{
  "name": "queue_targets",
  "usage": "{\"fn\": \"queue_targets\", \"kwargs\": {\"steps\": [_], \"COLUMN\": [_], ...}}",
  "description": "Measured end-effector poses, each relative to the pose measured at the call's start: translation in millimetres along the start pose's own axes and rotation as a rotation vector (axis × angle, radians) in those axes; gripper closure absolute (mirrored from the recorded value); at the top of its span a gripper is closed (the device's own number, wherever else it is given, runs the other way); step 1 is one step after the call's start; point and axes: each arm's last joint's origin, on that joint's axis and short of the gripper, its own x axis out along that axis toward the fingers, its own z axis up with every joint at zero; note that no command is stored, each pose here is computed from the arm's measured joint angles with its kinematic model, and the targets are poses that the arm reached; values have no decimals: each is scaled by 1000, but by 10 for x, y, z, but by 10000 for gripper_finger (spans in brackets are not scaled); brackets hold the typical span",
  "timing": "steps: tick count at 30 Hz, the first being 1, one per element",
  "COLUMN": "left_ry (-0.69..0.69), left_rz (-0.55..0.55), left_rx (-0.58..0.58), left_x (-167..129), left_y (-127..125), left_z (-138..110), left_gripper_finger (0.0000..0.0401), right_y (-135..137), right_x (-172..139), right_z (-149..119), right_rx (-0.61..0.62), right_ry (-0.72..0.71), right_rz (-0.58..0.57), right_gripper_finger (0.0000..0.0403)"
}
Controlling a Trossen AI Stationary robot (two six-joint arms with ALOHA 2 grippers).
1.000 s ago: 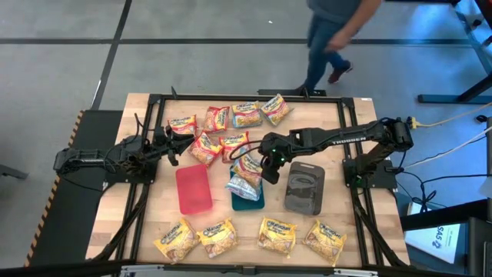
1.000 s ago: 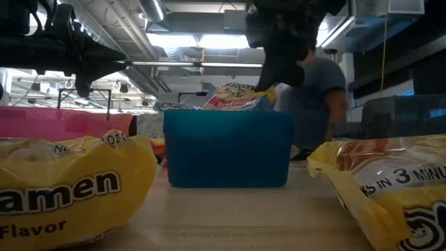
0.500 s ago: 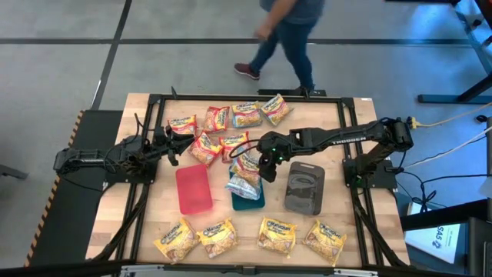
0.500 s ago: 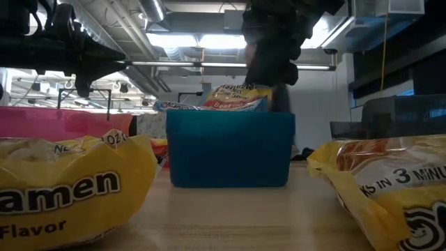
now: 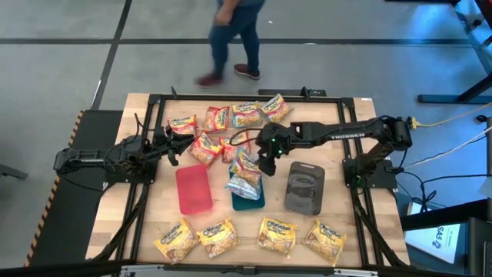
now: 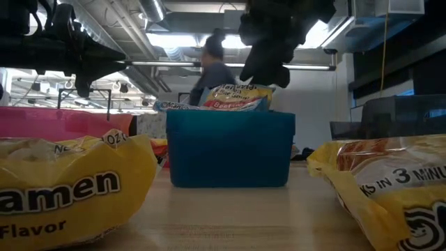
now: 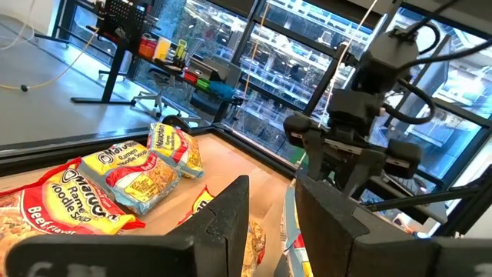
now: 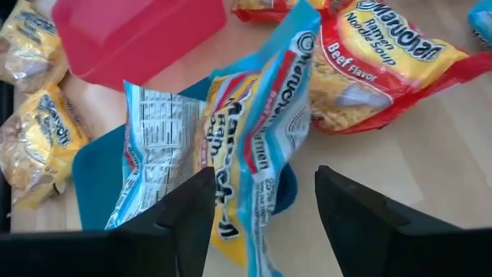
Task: Sort Maruchan noodles
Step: Put the blue noodle pack into the blue bin
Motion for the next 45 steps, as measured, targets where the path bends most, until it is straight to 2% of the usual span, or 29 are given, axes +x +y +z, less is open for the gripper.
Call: {"fn": "queue_targets", "kwargs": {"steps": [6,10,18,21,28,32,36,45], "left_ry": [0,-1,-1,-1,-2,-2,-2,-2], "left_rz": [1,0,1,1,2,3,3,3], "left_rx": [0,0,0,0,0,0,0,1], "left_x": [0,0,0,0,0,0,0,0], "left_y": [0,0,0,0,1,0,1,1], "left_z": [0,1,1,1,1,2,1,1], "left_gripper_finger": [299,299,299,299,299,299,299,299], "right_y": [10,-21,-14,-9,10,7,-9,-13], "right_x": [160,284,286,285,282,279,251,246], "right_z": [18,-5,-7,-11,-26,-22,26,78], "right_rx": [-5,0,-25,-25,-22,-17,-17,26], "right_ry": [-3,20,24,34,65,57,13,-31], "right_rz": [74,70,91,112,180,164,153,163], "right_gripper_finger": [187,188,194,220,325,348,322,198]}}
